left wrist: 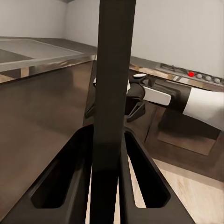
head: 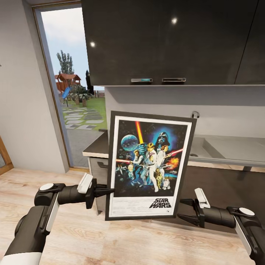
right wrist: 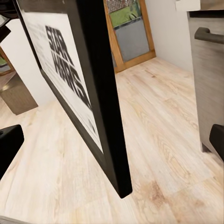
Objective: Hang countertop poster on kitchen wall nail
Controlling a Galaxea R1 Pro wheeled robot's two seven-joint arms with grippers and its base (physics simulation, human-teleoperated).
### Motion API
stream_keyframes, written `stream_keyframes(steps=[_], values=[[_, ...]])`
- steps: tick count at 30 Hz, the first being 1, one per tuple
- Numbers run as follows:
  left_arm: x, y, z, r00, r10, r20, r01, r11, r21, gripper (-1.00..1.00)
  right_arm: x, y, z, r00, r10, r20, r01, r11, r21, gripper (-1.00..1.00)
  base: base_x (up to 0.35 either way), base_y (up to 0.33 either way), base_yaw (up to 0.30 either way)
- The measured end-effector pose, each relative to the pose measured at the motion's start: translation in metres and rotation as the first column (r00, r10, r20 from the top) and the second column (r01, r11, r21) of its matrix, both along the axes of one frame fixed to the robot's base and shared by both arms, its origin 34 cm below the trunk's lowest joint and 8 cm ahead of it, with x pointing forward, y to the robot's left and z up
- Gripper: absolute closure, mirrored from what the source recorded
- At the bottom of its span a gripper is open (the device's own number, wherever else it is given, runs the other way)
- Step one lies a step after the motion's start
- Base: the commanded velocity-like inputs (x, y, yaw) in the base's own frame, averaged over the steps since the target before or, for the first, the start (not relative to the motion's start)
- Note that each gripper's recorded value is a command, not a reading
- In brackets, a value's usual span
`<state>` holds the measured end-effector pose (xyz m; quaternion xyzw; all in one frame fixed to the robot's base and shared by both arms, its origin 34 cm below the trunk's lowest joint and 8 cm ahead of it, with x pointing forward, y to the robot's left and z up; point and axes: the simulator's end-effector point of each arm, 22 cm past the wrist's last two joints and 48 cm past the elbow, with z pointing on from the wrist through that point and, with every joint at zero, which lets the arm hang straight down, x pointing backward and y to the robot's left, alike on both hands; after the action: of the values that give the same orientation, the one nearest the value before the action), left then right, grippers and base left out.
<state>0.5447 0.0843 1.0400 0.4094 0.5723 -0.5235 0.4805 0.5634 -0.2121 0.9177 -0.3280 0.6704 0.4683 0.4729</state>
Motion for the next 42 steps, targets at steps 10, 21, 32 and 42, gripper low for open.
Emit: stream_keyframes(steps=[10,21,32,42], values=[[-0.0006,-0.0016,0.0005,1.0,-0.003,0.001,0.003,1.0,-0.002,1.0,-0.0046,0.0022,0.0008,1.0,0.02,-0.001,-0.02,1.0,0.008,-1.0,0.0,0.0,0.0],[-0.0036,-0.0077,0.0,1.0,-0.019,-0.001,0.019,1.0,-0.001,1.0,-0.0059,0.0057,0.0016,1.0,0.029,0.003,-0.029,0.999,0.016,-1.0,0.0,0.0,0.0],[-0.0038,-0.0079,0.0004,1.0,-0.019,0.0,0.019,1.0,-0.001,1.0,-0.0059,0.0056,0.0018,1.0,0.029,0.003,-0.029,0.999,0.017,-1.0,0.0,0.0,0.0],[-0.0039,-0.008,0.0006,1.0,-0.02,0.0,0.02,1.0,-0.001,1.0,-0.0059,0.0059,0.0017,1.0,0.029,0.004,-0.029,0.999,0.017,-1.0,0.0,0.0,0.0]])
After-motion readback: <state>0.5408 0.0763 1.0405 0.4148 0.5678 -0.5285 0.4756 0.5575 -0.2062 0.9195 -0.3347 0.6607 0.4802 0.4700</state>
